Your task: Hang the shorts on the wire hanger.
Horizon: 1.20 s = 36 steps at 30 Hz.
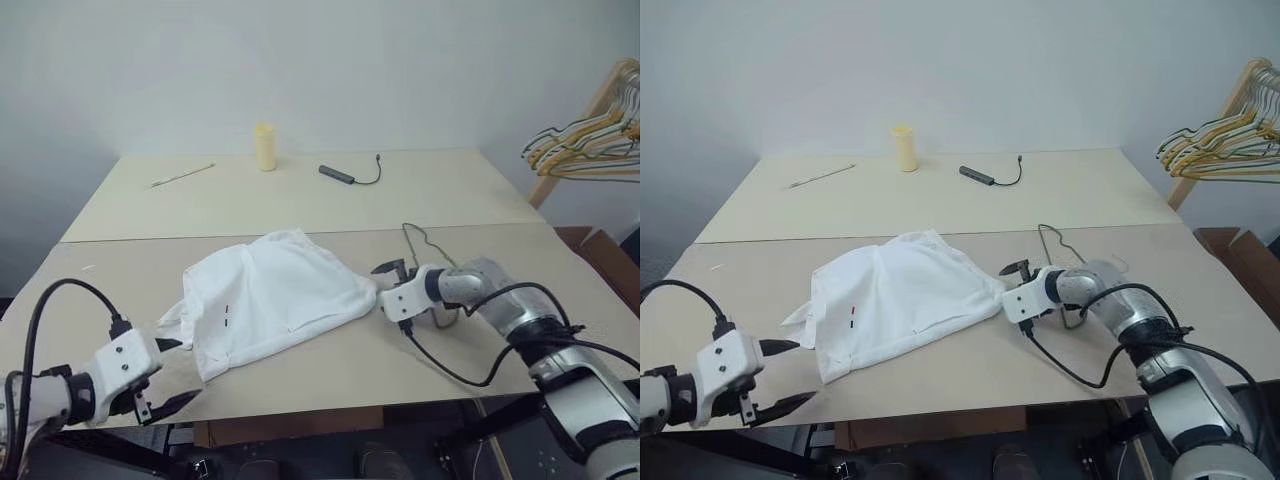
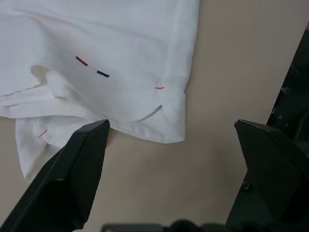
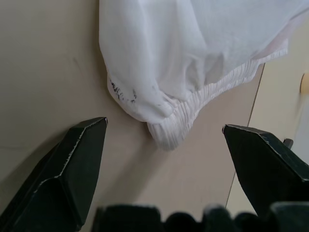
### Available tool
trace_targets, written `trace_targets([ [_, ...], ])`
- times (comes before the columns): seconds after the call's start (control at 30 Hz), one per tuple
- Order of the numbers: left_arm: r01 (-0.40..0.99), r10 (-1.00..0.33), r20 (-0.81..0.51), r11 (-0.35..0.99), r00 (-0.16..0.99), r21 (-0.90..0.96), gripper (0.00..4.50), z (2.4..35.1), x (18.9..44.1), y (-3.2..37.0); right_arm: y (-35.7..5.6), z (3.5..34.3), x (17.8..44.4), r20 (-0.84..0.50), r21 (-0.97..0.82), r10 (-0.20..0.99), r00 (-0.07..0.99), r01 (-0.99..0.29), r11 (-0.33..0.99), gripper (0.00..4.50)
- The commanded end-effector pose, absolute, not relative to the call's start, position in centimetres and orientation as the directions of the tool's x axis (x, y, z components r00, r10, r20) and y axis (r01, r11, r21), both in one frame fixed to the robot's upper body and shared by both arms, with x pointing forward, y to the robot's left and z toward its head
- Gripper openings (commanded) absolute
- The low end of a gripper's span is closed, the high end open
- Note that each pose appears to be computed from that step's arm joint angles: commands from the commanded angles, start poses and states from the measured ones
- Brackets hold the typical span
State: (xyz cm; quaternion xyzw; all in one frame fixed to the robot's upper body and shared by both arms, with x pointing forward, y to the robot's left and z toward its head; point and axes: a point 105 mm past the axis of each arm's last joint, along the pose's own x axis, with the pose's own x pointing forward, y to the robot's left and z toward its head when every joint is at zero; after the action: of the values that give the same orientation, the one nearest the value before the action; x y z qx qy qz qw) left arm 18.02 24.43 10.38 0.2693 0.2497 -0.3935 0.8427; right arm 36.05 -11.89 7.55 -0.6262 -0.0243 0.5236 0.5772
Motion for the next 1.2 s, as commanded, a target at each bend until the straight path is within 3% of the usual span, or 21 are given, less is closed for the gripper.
trace_targets([
  [0.03, 0.787, -0.523, -0.616, 0.544, 0.589, 0.291, 4.5, 11.4, 18.0, 24.6, -10.5, 7.8, 36.4, -0.595, -0.773, 0.673, 0.439, -0.542, -0.33, 4.19],
  [0.13, 0.783, -0.516, -0.621, 0.551, 0.591, 0.287, 4.5, 11.3, 17.8, 24.9, -10.2, 7.5, 36.6, -0.594, -0.774, 0.68, 0.43, -0.536, -0.337, 3.38],
  [0.43, 0.788, -0.539, -0.59, 0.526, 0.601, 0.321, 4.5, 11.2, 19.1, 23.9, -10.5, 7.1, 36.7, -0.606, -0.762, 0.668, 0.432, -0.557, -0.331, 0.07],
  [0.67, 0.803, -0.556, -0.585, 0.474, 0.591, 0.361, 4.5, 8.9, 20.6, 21.6, -10.6, 7.3, 36.5, -0.585, -0.772, 0.675, 0.449, -0.563, -0.295, 0.03],
  [1.1, 0.809, -0.57, -0.637, 0.568, 0.519, 0.152, 4.5, 4.4, 23.9, 21.1, -10.3, 7.2, 36.2, -0.582, -0.769, 0.672, 0.458, -0.578, -0.272, 0.03],
  [1.2, 0.813, -0.564, -0.662, 0.57, 0.493, 0.12, 3.92, 3.9, 23.9, 21.4, -10.5, 7.2, 36.1, -0.582, -0.768, 0.67, 0.46, -0.582, -0.267, 0.0],
])
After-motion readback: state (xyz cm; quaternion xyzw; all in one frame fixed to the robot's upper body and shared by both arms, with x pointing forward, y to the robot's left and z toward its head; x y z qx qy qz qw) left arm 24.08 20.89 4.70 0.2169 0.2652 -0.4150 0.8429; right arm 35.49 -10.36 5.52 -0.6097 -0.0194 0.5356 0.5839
